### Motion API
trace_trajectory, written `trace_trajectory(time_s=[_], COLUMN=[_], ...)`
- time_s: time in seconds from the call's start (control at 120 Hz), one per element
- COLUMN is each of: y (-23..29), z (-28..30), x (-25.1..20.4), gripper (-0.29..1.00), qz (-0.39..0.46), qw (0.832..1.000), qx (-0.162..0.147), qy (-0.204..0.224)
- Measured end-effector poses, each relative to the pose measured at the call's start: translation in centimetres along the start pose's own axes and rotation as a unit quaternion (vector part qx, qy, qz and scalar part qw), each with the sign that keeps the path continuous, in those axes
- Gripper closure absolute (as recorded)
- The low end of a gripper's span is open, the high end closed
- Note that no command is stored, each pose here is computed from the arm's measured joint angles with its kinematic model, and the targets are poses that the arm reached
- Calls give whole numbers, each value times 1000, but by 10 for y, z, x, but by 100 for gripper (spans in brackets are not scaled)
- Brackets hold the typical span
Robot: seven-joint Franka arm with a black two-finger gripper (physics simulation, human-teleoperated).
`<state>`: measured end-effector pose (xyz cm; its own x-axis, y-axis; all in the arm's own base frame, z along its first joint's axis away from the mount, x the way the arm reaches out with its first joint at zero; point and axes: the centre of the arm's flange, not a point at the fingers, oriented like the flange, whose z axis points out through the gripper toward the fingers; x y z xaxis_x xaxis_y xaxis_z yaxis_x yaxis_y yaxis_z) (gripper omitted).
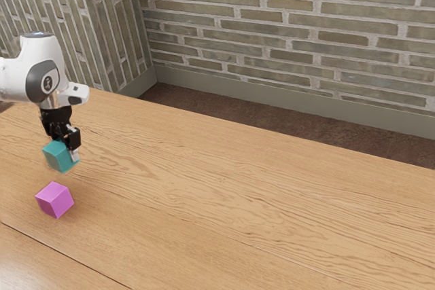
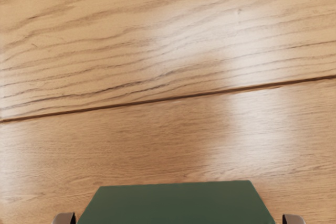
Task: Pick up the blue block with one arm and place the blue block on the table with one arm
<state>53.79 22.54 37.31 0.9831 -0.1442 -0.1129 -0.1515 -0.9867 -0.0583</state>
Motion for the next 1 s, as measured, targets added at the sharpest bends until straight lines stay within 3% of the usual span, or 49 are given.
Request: trace_trajectory(time_s=[0.15,0.433,0.633,0.7,1.0], y=[22,33,36,36,40], z=[4,53,69,70,61], x=[60,71,73,74,75], gripper=[37,37,36,26,8], qz=[25,26,27,27,33], qw=[1000,997,996,996,996], qx=[-12,-46,-55,-58,-62], qy=[-12,-61,-68,-68,-58])
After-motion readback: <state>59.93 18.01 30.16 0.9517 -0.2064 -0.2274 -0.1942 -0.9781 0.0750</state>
